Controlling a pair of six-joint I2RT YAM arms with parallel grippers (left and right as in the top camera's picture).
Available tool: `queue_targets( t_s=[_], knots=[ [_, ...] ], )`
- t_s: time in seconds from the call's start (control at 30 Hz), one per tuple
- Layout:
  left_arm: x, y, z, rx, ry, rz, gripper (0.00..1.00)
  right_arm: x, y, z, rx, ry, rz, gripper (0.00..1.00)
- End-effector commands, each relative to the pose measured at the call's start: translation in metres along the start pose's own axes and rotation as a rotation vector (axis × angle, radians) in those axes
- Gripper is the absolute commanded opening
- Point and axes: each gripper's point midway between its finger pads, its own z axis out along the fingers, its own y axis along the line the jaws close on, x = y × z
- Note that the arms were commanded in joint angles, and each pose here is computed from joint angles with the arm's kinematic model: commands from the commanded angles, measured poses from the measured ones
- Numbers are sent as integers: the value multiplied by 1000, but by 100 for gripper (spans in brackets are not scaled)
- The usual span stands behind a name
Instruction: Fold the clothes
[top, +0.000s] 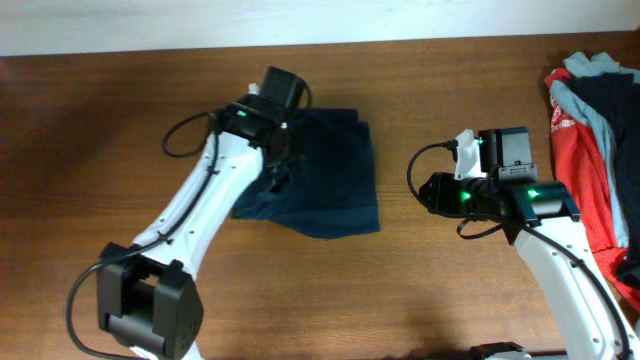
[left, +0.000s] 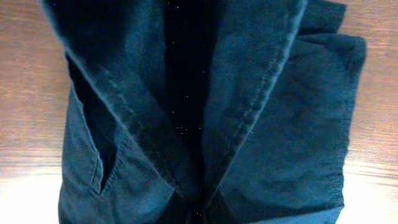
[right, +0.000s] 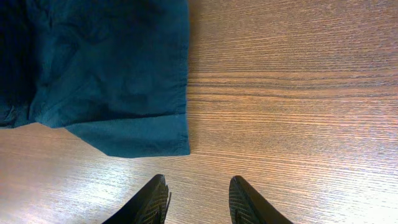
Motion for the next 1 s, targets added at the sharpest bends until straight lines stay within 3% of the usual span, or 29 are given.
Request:
queue_targets(
  t_s=[0.0, 0.2, 0.23, 0.33, 0.4, 0.47, 0.73, 0.97],
  knots=[
    [-11, -20, -14, -6, -77, -17, 1, 1, 2, -4, -9, -3, -10, 38],
    [-10, -42, -26, -40, -155, 35, 1, 6, -4, -4, 21, 12, 80, 38],
    [-9, -43, -26, -45, -156, 39, 1, 3, -7, -4, 39, 1, 102, 42],
    [-7, -40, -26, -57, -145, 43, 1, -10, -13, 6, 62, -34, 101, 27],
    [-7, -37, -25, -63, -141, 57, 1, -19, -16, 23, 61, -34, 101, 11],
    [-7, -37, -25, -64, -140, 73, 1, -26, -21, 43, 63, -25, 104, 4],
    [-14, -35, -37, -73, -148, 96, 1, -26, -24, 130, -67, 74, 125, 4],
    [-36, -44, -74, -35, -203, 96, 1, -4, -45, 179, -44, 160, 197, 4]
  ],
)
